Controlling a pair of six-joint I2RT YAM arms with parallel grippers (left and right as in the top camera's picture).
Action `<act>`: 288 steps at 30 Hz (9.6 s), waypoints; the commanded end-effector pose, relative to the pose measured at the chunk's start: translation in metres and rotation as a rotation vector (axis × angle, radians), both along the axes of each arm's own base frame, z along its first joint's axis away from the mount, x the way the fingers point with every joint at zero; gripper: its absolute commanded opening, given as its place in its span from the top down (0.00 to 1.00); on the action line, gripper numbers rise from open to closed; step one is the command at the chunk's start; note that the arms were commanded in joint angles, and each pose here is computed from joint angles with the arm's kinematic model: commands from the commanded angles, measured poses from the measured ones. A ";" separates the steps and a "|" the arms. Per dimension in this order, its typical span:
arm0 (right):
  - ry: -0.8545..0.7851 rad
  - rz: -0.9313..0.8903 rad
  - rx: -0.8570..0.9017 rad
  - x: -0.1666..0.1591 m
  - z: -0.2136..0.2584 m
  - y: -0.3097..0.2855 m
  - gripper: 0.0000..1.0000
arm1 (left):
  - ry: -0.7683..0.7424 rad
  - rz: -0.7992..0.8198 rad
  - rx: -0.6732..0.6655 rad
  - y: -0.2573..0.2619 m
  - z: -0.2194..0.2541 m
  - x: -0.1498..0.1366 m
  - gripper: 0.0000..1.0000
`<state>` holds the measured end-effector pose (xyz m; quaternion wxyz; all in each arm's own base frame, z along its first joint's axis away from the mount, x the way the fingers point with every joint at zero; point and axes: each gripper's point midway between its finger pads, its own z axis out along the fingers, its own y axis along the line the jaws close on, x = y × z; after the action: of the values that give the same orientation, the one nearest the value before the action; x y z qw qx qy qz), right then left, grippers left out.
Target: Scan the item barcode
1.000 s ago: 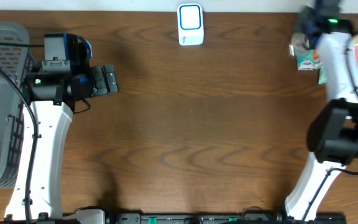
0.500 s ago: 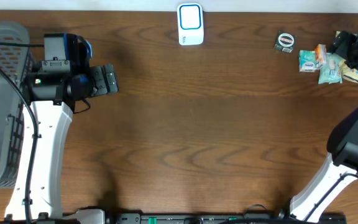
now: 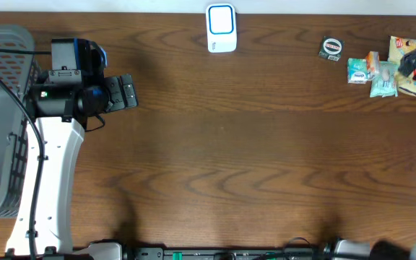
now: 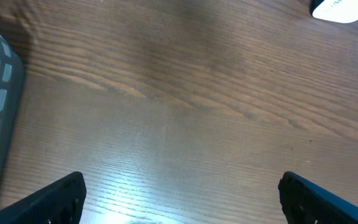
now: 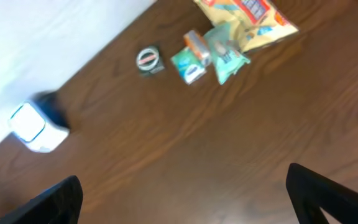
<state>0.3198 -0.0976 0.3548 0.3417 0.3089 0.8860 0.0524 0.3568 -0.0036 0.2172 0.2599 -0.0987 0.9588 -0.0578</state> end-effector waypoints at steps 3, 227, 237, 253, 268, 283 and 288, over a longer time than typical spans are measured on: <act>-0.006 0.079 0.002 -0.053 -0.033 0.037 0.01 | 0.002 0.006 0.009 0.003 0.000 -0.001 0.02; -0.761 0.451 -0.464 -0.074 -0.197 0.109 0.01 | -0.647 -0.211 0.023 -0.028 -0.046 -0.096 0.02; -0.762 0.450 -0.464 -0.074 -0.197 0.109 0.01 | -0.782 -0.211 0.040 -0.028 -0.058 -0.115 0.03; -0.762 0.450 -0.464 -0.074 -0.197 0.109 0.01 | -1.023 -0.207 0.067 -0.028 -0.049 -0.112 0.02; -0.762 0.450 -0.464 -0.074 -0.197 0.109 0.01 | -0.920 -0.195 0.043 -0.028 -0.074 -0.115 0.03; -0.762 0.450 -0.464 -0.074 -0.197 0.109 0.01 | -0.908 -0.149 0.072 -0.019 -0.076 -0.114 0.02; -0.762 0.450 -0.464 -0.074 -0.197 0.109 0.01 | -0.895 -0.063 0.107 -0.004 -0.078 -0.113 0.02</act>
<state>0.2460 0.0132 0.1580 0.6803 -0.0128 0.7316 0.0431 0.2441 -0.0180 0.1555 0.6700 0.0104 0.7392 -0.0686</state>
